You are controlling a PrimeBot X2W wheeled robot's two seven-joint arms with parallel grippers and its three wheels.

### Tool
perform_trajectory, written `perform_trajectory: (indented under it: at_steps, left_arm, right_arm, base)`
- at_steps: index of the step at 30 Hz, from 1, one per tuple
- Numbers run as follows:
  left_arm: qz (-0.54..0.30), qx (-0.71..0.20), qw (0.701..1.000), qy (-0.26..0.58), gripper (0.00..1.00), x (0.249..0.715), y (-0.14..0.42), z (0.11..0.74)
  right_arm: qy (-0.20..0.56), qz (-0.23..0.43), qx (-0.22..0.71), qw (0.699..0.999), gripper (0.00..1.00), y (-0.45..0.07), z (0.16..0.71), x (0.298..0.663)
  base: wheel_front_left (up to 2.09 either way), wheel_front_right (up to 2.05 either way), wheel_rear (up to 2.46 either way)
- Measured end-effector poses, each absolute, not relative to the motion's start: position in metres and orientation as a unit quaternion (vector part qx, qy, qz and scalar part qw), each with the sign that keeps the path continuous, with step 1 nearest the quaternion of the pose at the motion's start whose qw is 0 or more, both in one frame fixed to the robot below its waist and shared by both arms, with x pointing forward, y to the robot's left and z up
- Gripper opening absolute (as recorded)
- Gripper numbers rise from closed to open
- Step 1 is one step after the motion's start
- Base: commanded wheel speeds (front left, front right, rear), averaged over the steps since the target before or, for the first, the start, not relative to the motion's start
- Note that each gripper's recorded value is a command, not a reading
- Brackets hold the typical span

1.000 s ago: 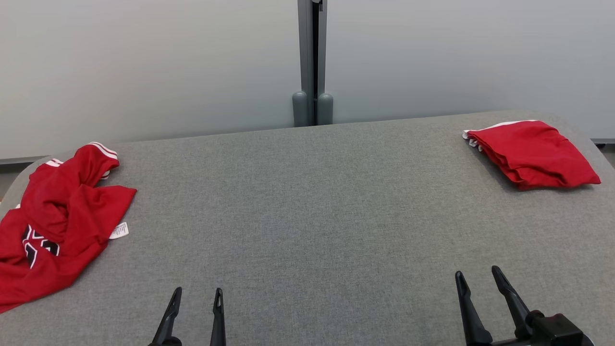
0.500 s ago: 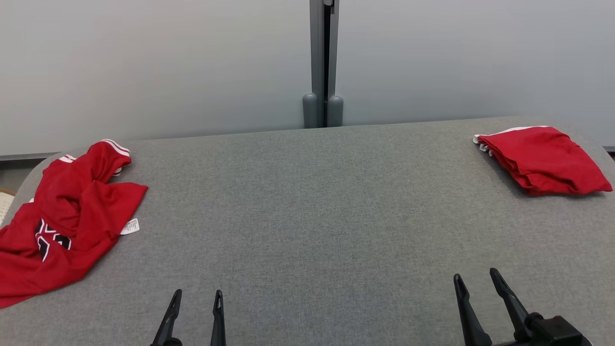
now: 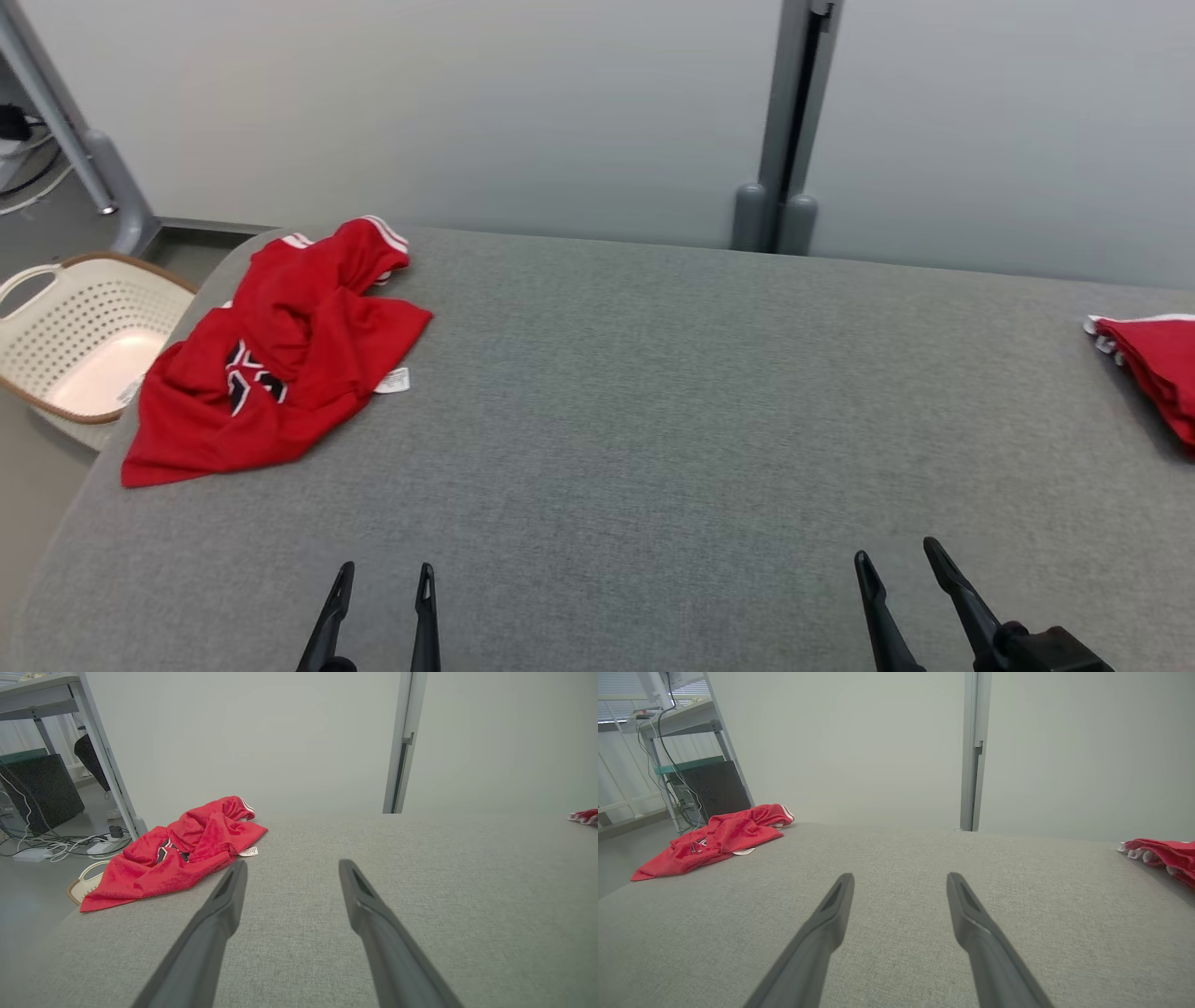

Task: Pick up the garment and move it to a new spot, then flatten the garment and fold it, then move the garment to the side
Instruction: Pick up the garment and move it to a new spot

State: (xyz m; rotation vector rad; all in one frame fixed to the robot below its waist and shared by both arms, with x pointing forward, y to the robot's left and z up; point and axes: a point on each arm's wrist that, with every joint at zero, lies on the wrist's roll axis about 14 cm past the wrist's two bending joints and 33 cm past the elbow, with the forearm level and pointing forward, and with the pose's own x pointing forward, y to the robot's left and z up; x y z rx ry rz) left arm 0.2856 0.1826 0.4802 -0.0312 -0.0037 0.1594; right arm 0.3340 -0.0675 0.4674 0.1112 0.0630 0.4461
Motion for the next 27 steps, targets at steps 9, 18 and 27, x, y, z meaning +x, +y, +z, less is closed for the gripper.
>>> perform_trajectory:
  at_steps: [9,18,27]
  left_arm:
    - [0.16,-0.016,0.987,-0.003,1.0,0.251,0.22,0.479]
    - [0.216,-0.012,0.976,0.001,1.0,0.225,0.244,0.478]
    - [0.218,0.007,0.974,-0.054,1.0,0.263,0.271,0.518]
  right_arm:
    - [0.036,0.306,0.054,0.95,1.0,-0.014,0.469,0.337]
    - [0.049,0.362,0.056,0.929,1.0,0.024,0.464,0.335]
    - [0.054,0.374,0.047,0.925,1.0,0.023,0.455,0.353]
  base:
    - [0.0,0.0,0.0]
    - [0.0,0.0,0.0]
    - [0.0,0.0,0.0]
